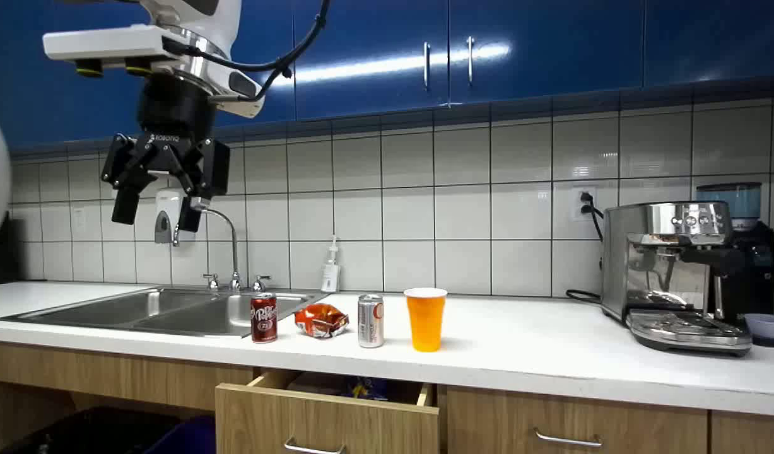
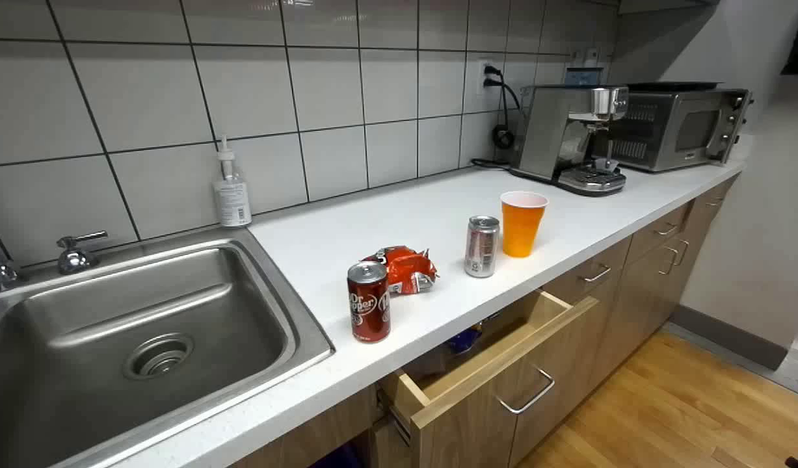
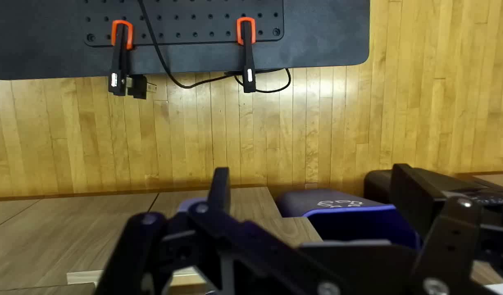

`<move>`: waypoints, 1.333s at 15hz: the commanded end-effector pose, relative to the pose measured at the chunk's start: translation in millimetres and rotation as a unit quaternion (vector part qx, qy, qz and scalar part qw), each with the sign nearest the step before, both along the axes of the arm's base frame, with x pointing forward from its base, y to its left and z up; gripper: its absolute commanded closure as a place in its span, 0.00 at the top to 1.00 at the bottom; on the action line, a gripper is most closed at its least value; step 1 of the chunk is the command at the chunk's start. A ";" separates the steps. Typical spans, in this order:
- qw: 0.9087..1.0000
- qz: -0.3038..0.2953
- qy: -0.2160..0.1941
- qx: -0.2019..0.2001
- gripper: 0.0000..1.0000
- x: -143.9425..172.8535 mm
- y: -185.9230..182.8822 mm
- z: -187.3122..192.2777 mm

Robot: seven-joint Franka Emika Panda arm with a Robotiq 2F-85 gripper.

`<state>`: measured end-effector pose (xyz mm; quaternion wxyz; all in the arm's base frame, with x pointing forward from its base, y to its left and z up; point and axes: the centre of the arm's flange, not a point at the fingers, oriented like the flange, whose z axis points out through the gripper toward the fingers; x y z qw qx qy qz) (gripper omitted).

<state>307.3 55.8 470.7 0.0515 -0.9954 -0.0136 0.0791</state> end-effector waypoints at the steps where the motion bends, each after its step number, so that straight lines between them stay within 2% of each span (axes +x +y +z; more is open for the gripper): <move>1: 1.000 0.000 0.000 0.000 1.00 0.2 0.0 -0.3; 7: 1.000 0.011 0.004 -0.024 1.00 16.0 -2.2 -35.1; 20: 0.993 0.075 -0.029 -0.088 1.00 81.3 -18.6 -129.3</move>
